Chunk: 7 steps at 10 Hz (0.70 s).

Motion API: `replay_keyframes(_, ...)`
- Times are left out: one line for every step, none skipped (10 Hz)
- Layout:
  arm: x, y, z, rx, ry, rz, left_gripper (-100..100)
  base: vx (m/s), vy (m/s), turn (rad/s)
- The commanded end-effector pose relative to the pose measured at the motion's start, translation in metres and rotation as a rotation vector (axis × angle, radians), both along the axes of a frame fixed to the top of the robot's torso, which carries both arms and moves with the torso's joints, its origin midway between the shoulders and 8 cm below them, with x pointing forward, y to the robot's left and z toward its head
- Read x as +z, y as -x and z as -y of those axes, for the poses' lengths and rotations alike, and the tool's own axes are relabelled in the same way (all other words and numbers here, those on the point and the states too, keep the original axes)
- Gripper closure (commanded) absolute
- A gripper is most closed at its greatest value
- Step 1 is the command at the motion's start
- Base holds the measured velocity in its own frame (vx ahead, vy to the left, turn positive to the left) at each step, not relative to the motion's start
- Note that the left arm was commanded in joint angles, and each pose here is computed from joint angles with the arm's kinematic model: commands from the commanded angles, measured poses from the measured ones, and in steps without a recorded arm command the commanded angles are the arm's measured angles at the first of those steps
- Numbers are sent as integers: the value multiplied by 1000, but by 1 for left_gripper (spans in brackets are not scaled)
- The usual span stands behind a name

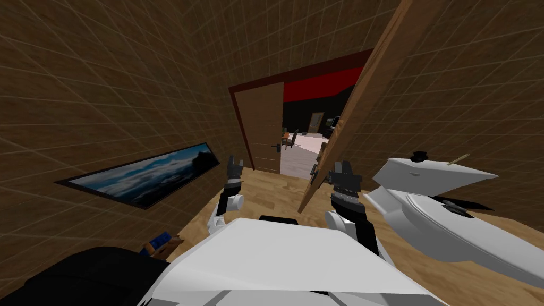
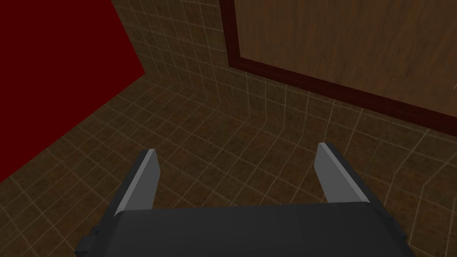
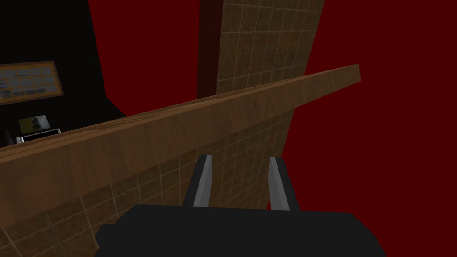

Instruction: Pull the door open

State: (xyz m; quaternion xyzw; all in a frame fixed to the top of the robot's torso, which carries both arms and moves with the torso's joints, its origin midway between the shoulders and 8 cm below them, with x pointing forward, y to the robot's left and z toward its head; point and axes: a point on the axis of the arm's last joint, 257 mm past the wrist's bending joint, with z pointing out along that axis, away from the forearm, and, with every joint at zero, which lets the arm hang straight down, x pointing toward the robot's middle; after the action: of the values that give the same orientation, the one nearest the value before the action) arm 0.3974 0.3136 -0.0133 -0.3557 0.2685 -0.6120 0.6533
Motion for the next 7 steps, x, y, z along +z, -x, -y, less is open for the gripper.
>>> replay_keyframes(-15,-8,-3,-5,9,-25,-100,74,0,-173)
replay_keyframes(-22,-14,-5,-8,13,-38,-100,79,-3,-190)
replay_keyframes(-28,-16,-6,-6,15,-49,-100,50,9,-68)
replay_keyframes(-37,-22,-9,-7,19,-66,-100,39,12,-122)
replay_keyframes(-46,-28,-12,-8,24,-82,-100,66,12,-223)
replay_keyframes(-53,-34,-15,-9,28,-95,-100,78,23,-195)
replay_keyframes(-61,-40,-19,-9,32,-112,-100,89,14,-221)
